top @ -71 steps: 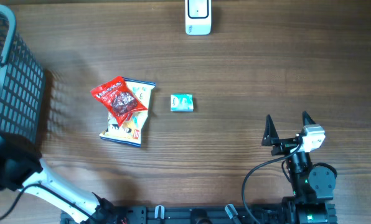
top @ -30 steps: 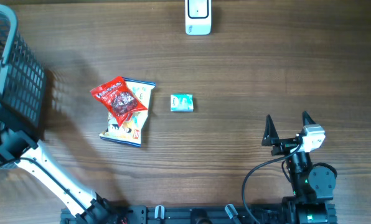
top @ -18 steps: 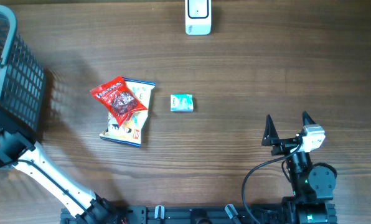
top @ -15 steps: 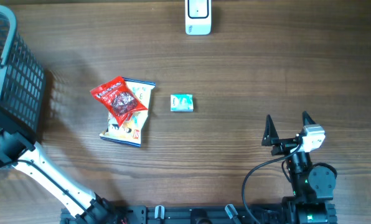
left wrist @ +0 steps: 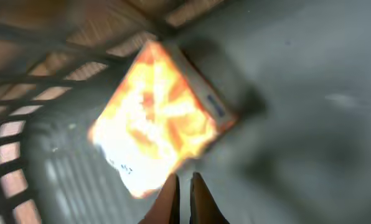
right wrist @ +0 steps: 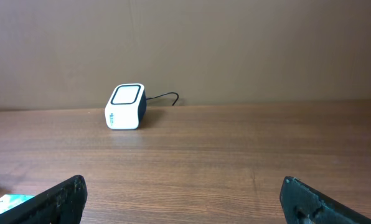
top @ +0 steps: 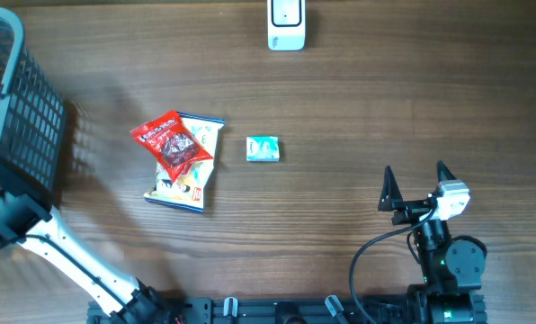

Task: Scan the item barcode
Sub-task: 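Reach into the basket and grasp the orange box with the left gripper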

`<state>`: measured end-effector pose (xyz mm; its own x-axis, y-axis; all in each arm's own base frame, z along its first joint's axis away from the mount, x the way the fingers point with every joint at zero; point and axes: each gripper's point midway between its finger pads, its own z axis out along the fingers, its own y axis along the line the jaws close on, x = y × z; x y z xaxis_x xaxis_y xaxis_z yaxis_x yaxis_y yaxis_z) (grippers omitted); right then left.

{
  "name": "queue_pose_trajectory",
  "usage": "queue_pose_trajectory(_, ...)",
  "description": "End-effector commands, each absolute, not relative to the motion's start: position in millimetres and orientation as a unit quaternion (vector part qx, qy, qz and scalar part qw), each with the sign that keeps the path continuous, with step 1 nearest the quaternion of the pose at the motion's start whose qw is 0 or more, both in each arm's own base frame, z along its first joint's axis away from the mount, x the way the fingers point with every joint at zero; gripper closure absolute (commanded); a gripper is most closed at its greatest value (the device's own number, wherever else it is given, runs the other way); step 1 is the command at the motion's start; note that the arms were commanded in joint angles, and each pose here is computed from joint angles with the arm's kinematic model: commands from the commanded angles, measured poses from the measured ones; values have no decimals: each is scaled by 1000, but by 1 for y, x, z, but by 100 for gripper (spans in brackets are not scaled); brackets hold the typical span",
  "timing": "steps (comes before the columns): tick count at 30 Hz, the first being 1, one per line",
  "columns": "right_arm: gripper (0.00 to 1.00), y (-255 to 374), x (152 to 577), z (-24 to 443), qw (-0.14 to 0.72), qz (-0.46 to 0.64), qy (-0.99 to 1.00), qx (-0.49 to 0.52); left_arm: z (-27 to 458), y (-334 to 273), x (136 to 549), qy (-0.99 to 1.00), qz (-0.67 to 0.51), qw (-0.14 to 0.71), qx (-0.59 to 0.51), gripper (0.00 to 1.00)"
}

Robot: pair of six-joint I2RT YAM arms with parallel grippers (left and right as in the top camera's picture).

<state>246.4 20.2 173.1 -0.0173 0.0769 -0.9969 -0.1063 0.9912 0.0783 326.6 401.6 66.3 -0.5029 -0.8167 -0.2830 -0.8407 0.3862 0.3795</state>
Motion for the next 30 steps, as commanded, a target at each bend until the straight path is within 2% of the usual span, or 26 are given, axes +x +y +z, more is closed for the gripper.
queue_pose_trajectory(1,1,19,246,174,703,66,708,-6,185,376,349,813,231,158,-511,96)
queue_pose_trajectory(5,0,19,246,174,703,66,708,-6,264,336,352,812,203,240,-492,96)
queue_pose_trajectory(7,0,19,246,174,703,66,708,-5,278,325,347,815,199,246,-486,96)
queue_pose_trajectory(9,0,19,246,174,703,66,708,-5,271,321,337,824,198,220,-484,58)
queue_pose_trajectory(11,0,19,246,174,703,66,708,-5,258,323,331,828,193,196,-488,51)
queue_pose_trajectory(13,0,19,246,174,703,66,708,-5,235,328,327,832,192,169,-493,19)
queue_pose_trajectory(15,0,19,246,174,703,66,708,-5,213,334,325,833,190,150,-497,11)
queue_pose_trajectory(16,0,19,246,174,703,66,708,-5,194,342,324,832,191,139,-502,3)
queue_pose_trajectory(18,0,19,246,174,703,66,708,-5,162,357,322,826,193,132,-513,2)
queue_pose_trajectory(23,0,19,246,174,703,66,708,-5,118,383,312,814,196,125,-532,2)
queue_pose_trajectory(30,0,19,246,174,703,66,708,-6,71,400,310,832,203,118,-503,7)
